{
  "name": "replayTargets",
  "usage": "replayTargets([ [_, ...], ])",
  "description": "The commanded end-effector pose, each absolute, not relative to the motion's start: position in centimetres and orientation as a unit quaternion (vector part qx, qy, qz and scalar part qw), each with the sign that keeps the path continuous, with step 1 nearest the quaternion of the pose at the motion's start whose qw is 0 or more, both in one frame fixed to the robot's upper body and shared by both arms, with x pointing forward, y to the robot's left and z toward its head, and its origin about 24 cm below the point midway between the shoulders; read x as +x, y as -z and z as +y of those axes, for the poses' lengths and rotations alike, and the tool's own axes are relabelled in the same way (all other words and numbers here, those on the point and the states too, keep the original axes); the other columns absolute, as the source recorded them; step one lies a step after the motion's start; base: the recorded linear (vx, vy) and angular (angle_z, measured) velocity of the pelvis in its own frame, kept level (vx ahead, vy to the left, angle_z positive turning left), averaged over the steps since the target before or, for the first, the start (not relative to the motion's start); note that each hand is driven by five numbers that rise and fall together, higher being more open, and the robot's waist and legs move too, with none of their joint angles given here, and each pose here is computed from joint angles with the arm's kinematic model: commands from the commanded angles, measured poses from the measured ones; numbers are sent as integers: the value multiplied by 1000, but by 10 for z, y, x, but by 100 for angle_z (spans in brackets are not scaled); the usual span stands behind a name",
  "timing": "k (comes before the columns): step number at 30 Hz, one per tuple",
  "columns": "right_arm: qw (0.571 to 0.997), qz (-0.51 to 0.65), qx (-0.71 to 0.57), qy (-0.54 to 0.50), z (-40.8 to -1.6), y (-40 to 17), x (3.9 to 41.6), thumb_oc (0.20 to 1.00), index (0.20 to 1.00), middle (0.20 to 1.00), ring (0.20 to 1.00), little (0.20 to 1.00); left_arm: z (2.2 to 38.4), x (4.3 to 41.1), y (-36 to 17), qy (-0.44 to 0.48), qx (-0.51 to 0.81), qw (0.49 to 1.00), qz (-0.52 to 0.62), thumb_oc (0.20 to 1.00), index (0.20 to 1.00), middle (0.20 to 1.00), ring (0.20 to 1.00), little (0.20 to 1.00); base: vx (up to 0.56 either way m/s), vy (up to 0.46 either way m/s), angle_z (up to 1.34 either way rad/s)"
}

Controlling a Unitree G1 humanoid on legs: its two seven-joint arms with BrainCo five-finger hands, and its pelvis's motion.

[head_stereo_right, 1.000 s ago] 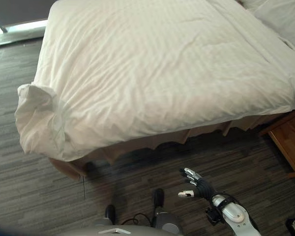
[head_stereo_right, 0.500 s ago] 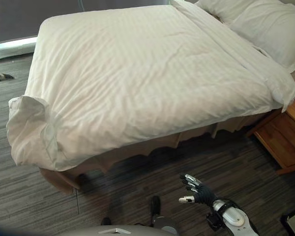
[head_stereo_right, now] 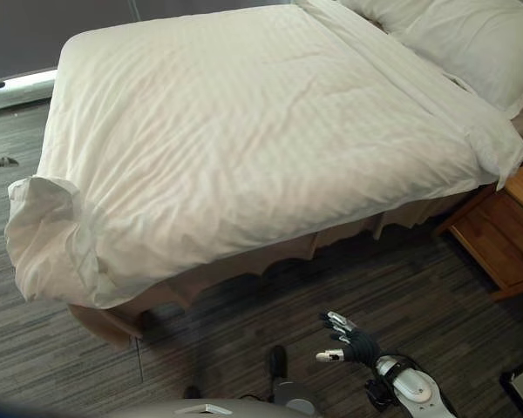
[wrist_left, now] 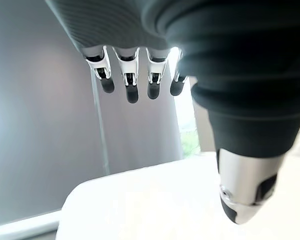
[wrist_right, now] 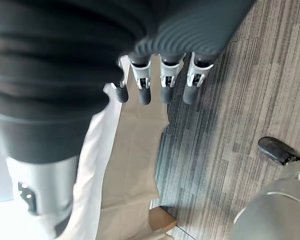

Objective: Making the bed.

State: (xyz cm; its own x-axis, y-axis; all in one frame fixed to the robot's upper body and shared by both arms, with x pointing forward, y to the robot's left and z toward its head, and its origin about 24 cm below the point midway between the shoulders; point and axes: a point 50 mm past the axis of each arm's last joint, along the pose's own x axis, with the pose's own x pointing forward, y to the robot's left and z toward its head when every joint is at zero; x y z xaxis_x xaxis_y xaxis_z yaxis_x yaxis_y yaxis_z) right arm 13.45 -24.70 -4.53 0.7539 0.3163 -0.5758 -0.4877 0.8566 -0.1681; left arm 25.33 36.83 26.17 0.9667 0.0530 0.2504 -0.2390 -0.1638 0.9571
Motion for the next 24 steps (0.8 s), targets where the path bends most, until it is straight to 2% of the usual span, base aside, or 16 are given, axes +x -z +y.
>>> replayTargets([
  [1,932,219,-172,-230,-241,27,155,1000,1000,1000,1000,1000,386,247,-300,-197,775,597,-63,1000,1000,1000,1000,1000,-12,-3,6],
  [5,932,217,-169,-237,-238,28,157,1000,1000,1000,1000,1000,387,255,-286,-179,758,624,-54,1000,1000,1000,1000,1000,-4,4,3],
  [12,930,217,-175,-239,-238,27,156,1000,1000,1000,1000,1000,384,257,-278,-164,766,620,-48,1000,1000,1000,1000,1000,0,0,0],
  [24,928,215,-178,-245,-236,27,159,1000,1000,1000,1000,1000,393,269,-267,-170,749,640,-13,1000,1000,1000,1000,1000,-6,3,-2],
])
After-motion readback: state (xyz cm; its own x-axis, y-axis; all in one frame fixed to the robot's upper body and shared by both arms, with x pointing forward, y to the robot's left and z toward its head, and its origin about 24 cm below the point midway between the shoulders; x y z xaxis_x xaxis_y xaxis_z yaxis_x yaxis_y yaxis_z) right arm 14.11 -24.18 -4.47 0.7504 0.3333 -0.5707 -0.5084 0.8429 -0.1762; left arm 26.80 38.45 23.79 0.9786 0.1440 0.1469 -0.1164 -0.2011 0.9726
